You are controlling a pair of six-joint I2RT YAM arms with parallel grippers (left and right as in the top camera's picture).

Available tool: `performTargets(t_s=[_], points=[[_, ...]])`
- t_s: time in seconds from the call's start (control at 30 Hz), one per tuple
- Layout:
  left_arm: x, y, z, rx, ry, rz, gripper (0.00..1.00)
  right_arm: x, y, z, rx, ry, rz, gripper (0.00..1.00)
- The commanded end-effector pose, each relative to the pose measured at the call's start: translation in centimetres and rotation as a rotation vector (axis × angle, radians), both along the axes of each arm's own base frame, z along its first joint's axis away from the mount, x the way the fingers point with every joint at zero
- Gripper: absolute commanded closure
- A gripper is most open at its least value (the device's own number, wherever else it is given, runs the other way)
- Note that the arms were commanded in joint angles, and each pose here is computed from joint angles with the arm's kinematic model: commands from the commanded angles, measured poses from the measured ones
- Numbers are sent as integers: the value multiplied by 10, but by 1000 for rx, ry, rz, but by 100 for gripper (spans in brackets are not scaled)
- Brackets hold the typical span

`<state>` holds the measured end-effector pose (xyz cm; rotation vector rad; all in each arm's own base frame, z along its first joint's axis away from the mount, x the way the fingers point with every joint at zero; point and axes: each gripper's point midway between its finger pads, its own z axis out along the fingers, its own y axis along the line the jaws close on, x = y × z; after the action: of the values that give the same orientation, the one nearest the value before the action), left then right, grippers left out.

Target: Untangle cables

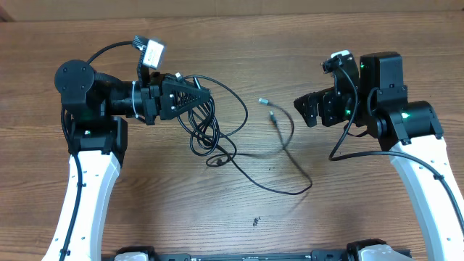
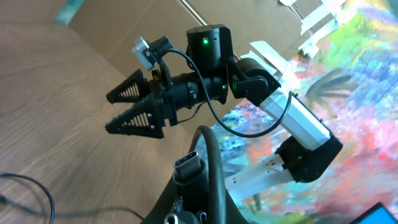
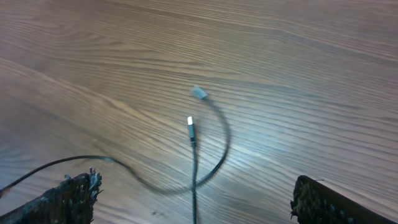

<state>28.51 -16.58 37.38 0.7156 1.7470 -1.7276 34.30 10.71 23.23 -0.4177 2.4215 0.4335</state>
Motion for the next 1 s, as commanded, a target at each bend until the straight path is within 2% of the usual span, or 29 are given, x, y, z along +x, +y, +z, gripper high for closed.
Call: performTargets(t_s=[0.0, 0.37, 0.5, 0.7, 0.97], points=[[-7, 1, 6, 6, -130, -13, 96, -6, 21, 16, 116, -5, 75, 0], [-6, 1, -1, 9, -318, -12, 96, -60, 85, 66, 562, 80, 435, 0], [-3, 1, -9, 12, -327, 4, 96, -67, 89, 73, 632, 131, 439, 0], [21, 4, -30, 60, -231, 147, 96, -84, 96, 88, 743, 190, 506, 9], [40, 9, -35, 100, -219, 259, 96, -89, 98, 88, 771, 253, 485, 9]])
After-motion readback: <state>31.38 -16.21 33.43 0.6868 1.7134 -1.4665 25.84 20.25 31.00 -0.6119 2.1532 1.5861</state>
